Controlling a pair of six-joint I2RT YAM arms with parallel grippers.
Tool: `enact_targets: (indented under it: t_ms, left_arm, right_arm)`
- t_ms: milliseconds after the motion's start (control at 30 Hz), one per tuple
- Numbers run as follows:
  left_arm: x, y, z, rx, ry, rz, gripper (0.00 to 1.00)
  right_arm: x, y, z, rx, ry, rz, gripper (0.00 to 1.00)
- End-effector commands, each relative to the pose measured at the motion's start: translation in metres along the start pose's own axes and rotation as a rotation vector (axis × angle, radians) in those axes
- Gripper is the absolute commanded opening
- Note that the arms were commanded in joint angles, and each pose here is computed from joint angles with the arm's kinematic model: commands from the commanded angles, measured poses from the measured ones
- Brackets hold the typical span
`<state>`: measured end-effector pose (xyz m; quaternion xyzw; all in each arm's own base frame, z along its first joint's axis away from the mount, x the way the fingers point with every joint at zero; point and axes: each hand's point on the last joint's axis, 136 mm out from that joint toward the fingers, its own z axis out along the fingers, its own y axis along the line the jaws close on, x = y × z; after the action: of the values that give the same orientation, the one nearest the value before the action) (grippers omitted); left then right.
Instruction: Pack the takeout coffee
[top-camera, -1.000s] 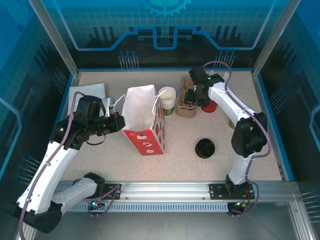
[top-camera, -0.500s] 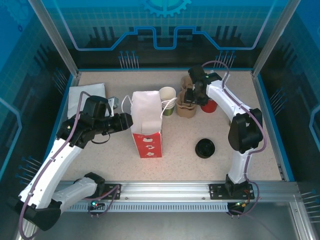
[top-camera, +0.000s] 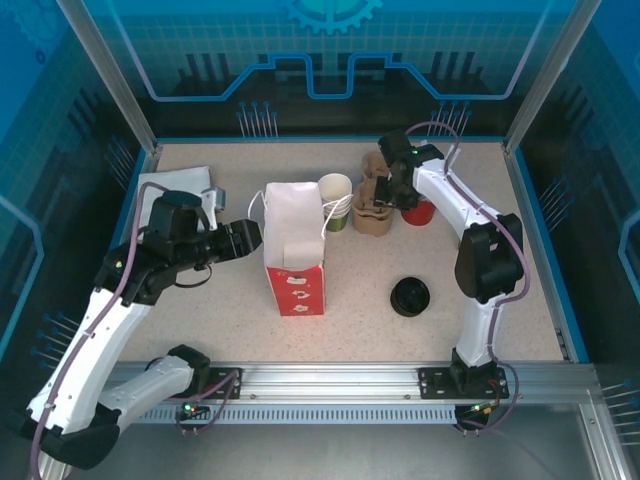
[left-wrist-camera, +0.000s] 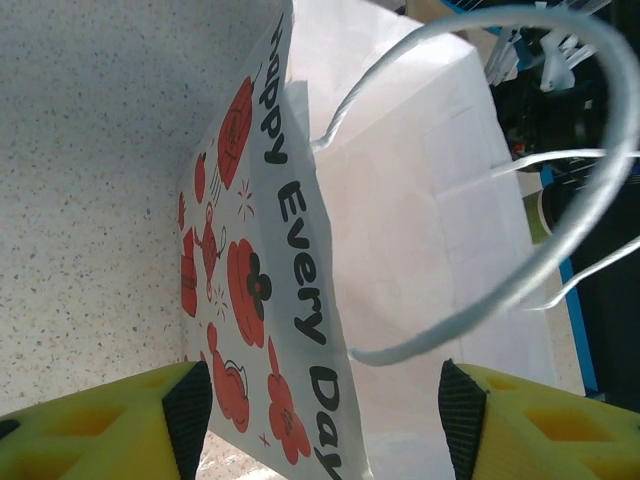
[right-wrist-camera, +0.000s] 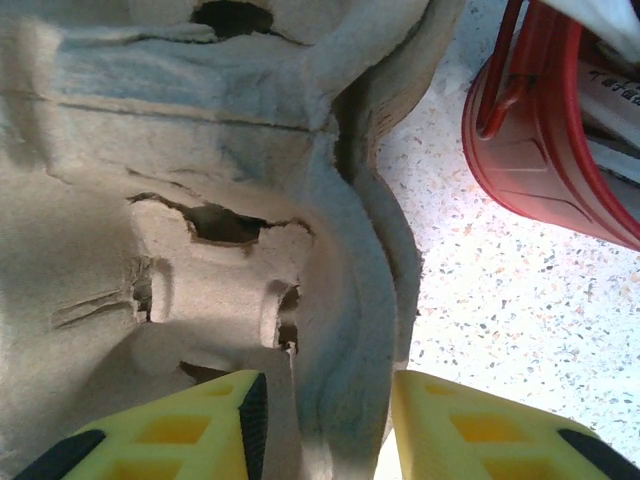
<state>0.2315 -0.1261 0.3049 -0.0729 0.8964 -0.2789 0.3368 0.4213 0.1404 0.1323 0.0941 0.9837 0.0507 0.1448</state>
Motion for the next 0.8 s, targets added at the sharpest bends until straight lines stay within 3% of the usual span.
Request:
enact_targets:
  t_ms: [0, 267, 767]
  left_arm:
    - [-0.01, -0.006, -0.017, -0.001, -0.05, 0.045, 0.66]
    - [-0.016, -0.006, -0.025, -0.014, -0.079, 0.054, 0.66]
    - [-0.027, -0.013, -0.035, 0.003, -0.133, 0.066, 0.67]
  right_arm:
    - [-0.001, -0.008, 0.005, 0.009, 0.005, 0.02, 0.36]
    - [-0.003, -0.008, -0.005, -0.015, -0.011, 0.01, 0.16]
    - [-0.008, 0.008, -0.06, -0.203, -0.129, -0.083, 0.0]
